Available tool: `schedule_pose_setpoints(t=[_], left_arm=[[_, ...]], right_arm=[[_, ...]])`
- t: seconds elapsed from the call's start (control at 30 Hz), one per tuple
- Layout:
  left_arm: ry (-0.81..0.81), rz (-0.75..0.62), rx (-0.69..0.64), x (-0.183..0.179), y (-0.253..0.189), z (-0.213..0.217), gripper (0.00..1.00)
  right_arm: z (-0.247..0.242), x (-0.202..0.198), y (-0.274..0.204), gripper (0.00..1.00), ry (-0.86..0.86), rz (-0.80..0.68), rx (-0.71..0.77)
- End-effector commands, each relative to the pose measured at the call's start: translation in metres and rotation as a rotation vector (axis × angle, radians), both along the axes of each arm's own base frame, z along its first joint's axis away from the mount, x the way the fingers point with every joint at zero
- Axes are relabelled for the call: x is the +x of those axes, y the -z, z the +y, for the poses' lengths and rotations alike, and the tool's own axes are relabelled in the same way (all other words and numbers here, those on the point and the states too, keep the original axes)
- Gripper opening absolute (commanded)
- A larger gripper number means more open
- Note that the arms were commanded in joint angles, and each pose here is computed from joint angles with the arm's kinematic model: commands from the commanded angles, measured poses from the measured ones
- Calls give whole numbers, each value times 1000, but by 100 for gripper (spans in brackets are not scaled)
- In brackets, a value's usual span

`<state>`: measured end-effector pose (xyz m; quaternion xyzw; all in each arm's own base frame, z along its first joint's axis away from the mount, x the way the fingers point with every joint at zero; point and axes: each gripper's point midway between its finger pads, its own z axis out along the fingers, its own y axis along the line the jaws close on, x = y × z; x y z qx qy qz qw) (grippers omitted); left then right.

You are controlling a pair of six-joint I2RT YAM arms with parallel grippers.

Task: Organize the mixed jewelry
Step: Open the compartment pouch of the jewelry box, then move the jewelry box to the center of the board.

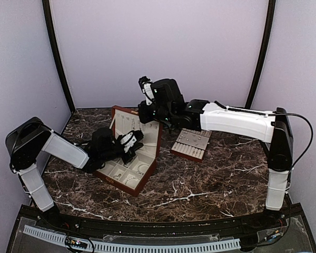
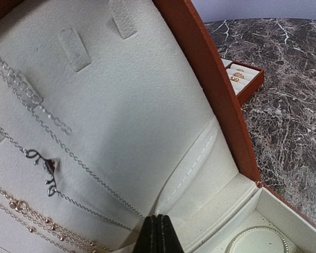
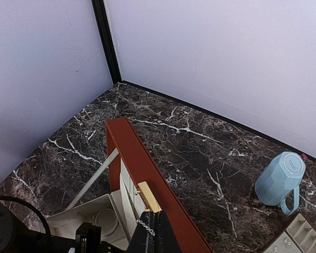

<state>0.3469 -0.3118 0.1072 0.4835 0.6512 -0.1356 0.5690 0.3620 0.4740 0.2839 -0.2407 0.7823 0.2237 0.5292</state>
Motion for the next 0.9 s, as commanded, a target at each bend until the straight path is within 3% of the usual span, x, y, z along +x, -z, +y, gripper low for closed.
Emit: schedule_pose_setpoints(t=[0.0,0.6,0.87], left_arm=[[-3,27,-12,-7,2,3,0],[-12,23,-15,-6,2,2,0],[-23,22,-16,-7,4,4,0]], right_arm=[[6,1,18,0,-26,20,-17],[13,-5,59,0,-66,97,-61],[2,5,65,0,19,102,-77]])
